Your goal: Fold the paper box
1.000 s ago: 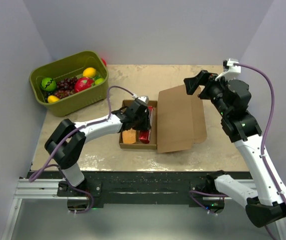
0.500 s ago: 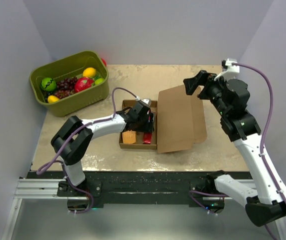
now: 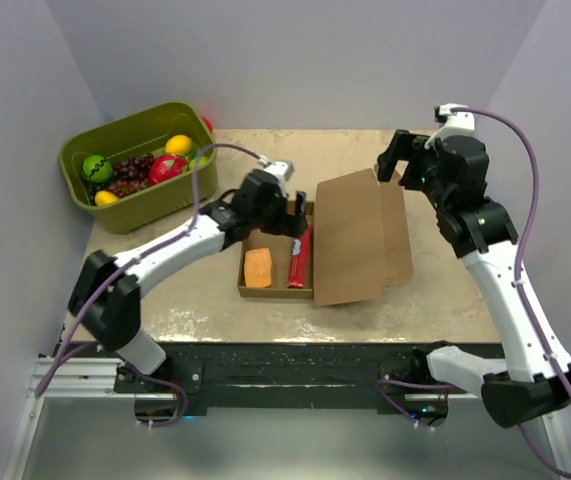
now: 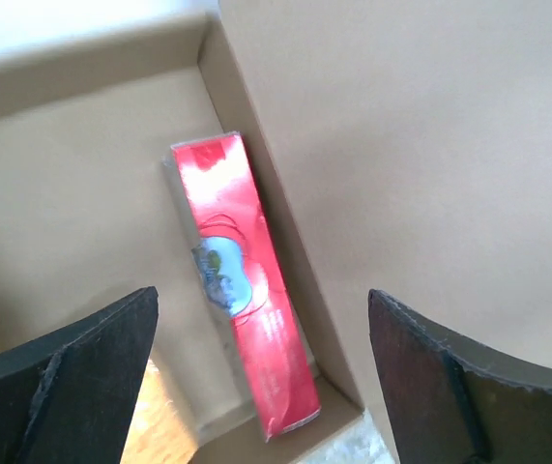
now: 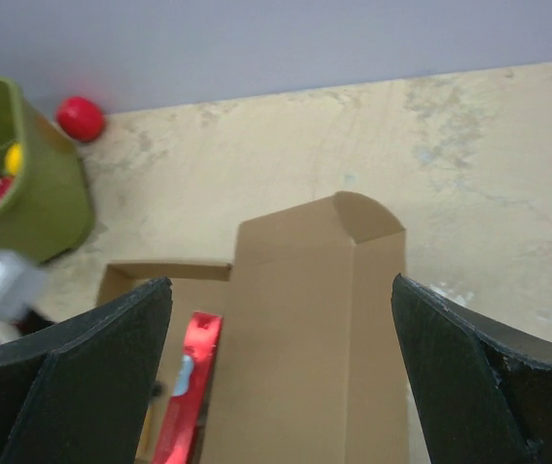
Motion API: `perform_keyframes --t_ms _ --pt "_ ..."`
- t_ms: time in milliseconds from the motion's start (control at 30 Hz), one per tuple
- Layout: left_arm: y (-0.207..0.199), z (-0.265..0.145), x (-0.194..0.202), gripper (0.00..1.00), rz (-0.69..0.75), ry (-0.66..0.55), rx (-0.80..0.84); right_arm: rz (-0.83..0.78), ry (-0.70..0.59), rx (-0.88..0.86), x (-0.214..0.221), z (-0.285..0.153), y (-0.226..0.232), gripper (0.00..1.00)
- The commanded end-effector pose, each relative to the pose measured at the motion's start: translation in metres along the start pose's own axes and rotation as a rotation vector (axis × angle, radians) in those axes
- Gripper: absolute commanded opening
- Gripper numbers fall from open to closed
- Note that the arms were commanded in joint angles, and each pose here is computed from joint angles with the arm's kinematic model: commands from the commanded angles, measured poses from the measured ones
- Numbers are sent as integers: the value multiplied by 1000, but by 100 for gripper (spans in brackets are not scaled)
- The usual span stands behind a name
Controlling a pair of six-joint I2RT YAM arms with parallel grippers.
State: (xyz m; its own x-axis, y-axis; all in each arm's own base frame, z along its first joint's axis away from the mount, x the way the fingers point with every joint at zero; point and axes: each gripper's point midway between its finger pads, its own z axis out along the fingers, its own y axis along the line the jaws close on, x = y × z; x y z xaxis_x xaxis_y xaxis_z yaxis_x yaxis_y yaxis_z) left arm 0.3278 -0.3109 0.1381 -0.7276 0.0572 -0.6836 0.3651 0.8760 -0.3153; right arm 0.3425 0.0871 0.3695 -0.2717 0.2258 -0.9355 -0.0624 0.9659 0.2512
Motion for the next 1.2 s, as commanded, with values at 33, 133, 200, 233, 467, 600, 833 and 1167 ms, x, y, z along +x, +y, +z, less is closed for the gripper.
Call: perform_keyframes --t_ms 33,133,200,233,467,600,833,1167 --pt "56 -70 -73 97 10 -211 38 -76 145 132 36 29 -49 99" --pt "82 -70 -64 97 45 -168 -8 -41 184 129 52 39 -68 99" --pt "94 -60 -48 97 46 -111 -22 -47 221 155 60 43 -82 99" --pt "102 -58 -44 97 31 -100 -29 -47 235 152 64 44 -85 99" --pt "122 -62 -6 97 -80 -125 -64 -18 316 93 100 46 -83 99" --pt "125 -55 30 97 -154 -134 -34 -7 350 70 109 48 -80 99" --pt "116 -46 44 94 -207 -168 49 19 430 0 136 54 -70 91" --pt "89 -34 82 92 -239 -117 156 14 461 -75 143 59 -45 71"
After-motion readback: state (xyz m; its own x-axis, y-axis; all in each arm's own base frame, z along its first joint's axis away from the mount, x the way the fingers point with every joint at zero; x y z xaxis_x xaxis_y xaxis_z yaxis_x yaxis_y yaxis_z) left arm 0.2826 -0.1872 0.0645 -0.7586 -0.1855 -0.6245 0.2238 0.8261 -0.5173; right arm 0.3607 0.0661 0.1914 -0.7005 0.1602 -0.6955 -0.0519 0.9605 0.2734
